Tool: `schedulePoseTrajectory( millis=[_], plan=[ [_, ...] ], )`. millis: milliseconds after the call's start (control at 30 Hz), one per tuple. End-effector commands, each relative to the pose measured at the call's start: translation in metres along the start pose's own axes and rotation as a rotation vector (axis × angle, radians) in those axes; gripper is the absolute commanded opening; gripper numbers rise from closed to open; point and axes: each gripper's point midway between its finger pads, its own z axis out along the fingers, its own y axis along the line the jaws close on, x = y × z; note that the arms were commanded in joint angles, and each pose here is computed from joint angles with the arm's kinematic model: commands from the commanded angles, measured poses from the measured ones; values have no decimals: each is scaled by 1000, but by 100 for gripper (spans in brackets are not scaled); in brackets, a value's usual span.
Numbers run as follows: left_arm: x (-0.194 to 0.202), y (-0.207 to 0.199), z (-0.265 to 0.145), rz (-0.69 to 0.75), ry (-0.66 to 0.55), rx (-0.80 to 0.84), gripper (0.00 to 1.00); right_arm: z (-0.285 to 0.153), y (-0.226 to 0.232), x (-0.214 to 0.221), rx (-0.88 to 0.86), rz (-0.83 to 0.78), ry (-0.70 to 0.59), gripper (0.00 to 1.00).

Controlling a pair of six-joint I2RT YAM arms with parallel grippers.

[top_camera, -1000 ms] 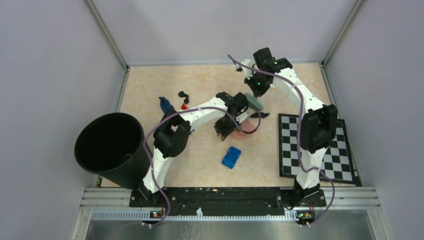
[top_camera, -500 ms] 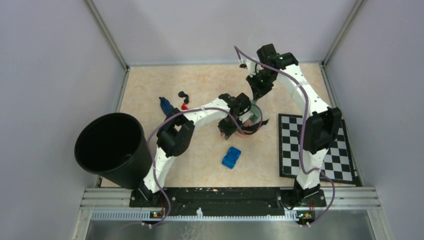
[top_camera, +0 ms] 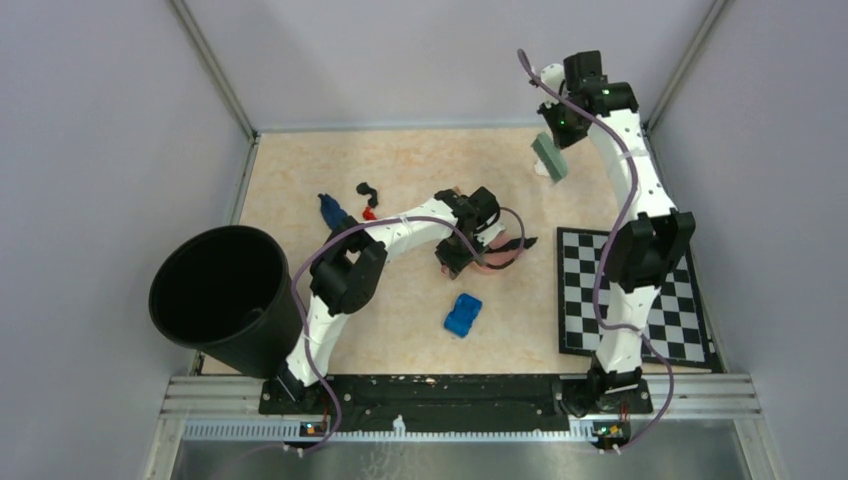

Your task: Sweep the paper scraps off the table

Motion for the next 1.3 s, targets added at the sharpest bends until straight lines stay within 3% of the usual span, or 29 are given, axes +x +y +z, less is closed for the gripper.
schedulePoseTrajectory(
  millis=[0, 267, 467, 600, 833, 1267],
  plan=[
    [-9, -5, -23, 8, -52, 25, 6, 41, -38, -6, 202, -79, 14, 0],
    [0, -10, -25, 7, -25, 45, 6, 87, -54, -15, 267, -105, 28, 0],
    [2, -9, -23, 8, -11, 46, 7, 109, -18, 15, 89, -209, 123, 0],
    [2, -8, -20, 9, 1, 40, 7, 91, 25, 41, -85, -243, 181, 0],
    [-1, -9, -13, 14, 11, 48, 7, 37, 82, 66, -325, -180, 174, 0],
    [-8, -9, -4, 11, 22, 54, 7, -18, 133, 76, -546, -89, 173, 0]
  ],
)
